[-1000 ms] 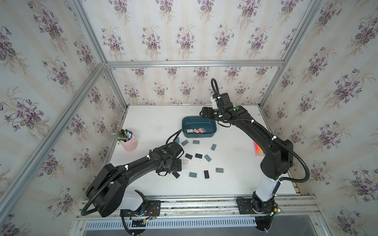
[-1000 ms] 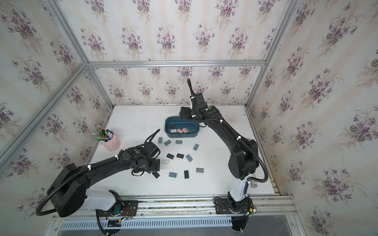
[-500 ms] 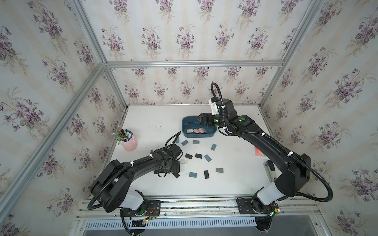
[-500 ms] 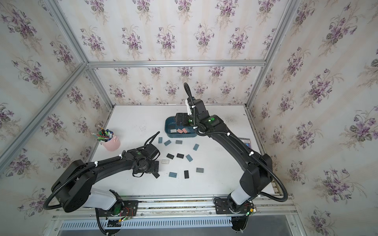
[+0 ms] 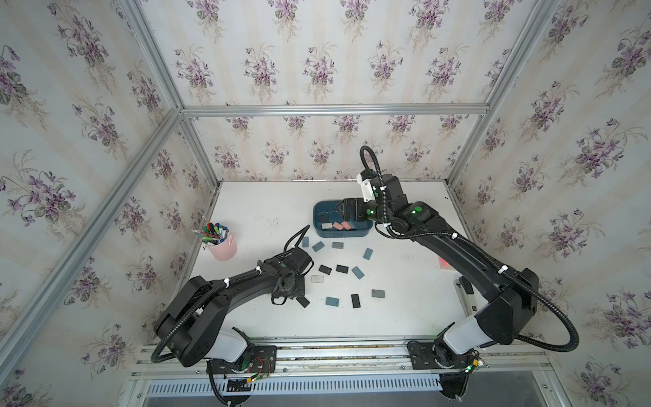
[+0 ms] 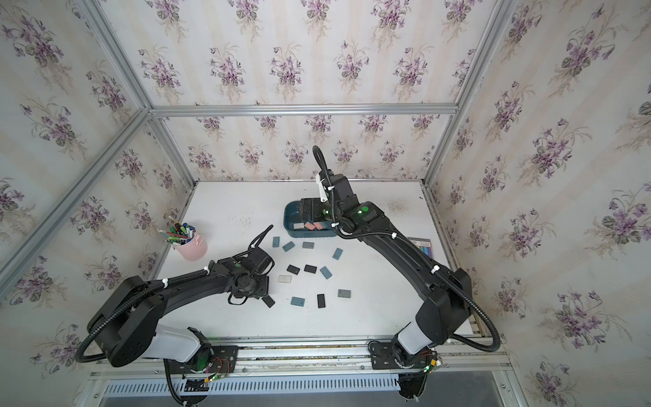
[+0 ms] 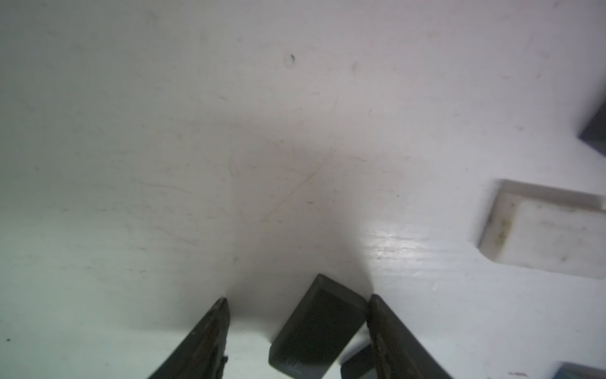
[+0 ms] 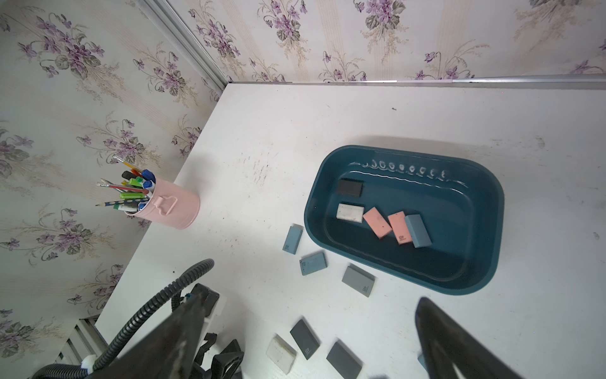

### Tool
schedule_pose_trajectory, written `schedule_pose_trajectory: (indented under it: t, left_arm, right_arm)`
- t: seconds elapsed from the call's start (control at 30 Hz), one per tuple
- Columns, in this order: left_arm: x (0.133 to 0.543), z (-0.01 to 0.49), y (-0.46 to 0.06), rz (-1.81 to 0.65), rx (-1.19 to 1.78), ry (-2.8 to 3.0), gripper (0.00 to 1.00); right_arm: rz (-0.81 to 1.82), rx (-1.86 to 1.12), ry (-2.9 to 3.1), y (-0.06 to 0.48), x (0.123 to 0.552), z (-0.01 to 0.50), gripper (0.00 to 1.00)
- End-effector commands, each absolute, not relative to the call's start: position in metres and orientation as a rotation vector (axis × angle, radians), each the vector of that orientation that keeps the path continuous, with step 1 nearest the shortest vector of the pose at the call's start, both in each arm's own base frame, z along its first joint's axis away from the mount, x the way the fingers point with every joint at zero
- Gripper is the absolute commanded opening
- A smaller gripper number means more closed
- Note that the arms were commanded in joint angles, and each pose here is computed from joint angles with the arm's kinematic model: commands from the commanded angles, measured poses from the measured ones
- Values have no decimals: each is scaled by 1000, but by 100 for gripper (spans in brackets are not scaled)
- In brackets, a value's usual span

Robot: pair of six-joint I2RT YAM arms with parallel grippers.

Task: Put the eraser in the storage box
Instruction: Pick up the eraser from the center of the board.

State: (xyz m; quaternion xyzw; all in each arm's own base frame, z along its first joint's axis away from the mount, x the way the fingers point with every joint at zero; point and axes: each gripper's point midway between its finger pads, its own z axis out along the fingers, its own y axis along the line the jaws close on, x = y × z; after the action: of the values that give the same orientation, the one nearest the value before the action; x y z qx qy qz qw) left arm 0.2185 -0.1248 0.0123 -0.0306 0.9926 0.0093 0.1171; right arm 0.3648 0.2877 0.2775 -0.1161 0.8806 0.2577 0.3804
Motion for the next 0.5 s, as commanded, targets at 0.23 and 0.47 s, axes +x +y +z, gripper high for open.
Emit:
schedule_pose_trajectory:
  t: [0.23,0.47]
  left_arm:
    - [198,4,-113,82,-89,2979,44]
    - [196,4,-112,93,-89,2989,34]
  right_arm:
    - [638,-272,2227,285,369,280,100]
    - [627,-268,2225,282,368,281,100]
